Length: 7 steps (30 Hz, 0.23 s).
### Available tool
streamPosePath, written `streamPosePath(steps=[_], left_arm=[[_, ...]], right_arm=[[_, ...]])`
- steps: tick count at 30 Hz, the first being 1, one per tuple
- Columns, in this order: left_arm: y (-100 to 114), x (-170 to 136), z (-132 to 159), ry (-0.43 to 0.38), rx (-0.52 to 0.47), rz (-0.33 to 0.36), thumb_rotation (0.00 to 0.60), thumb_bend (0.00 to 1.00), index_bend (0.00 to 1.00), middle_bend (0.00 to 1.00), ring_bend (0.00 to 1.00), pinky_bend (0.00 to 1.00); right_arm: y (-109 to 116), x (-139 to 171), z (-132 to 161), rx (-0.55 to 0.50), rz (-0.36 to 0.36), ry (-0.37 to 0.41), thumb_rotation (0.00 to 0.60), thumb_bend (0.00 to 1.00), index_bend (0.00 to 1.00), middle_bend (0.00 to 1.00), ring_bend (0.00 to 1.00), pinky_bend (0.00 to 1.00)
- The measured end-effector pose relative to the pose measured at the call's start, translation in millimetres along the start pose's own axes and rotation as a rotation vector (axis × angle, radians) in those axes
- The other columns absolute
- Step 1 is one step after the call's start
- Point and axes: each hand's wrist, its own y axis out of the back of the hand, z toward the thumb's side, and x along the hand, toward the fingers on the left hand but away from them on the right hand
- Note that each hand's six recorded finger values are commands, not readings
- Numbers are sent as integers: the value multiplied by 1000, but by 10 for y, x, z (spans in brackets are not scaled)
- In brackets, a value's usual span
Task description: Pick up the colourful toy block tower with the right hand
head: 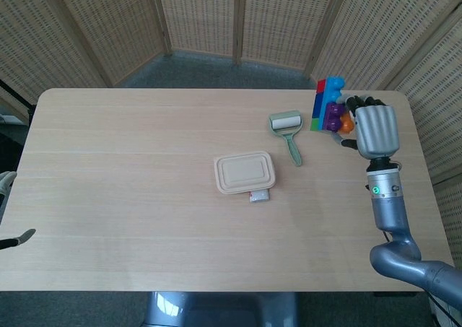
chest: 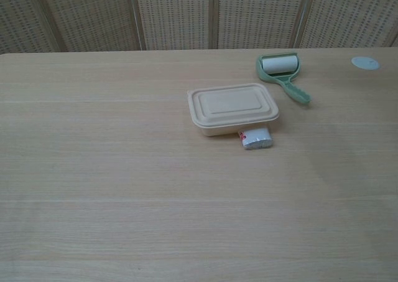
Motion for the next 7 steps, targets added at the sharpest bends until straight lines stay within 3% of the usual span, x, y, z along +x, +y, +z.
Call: streamPosePath(steps=[7], left_arm=[[13, -4, 0, -1, -2, 4, 600, 0, 0, 0, 0, 0]], right_arm=[[372, -117, 160, 2, -55, 14, 600, 0, 635, 502, 394, 537]])
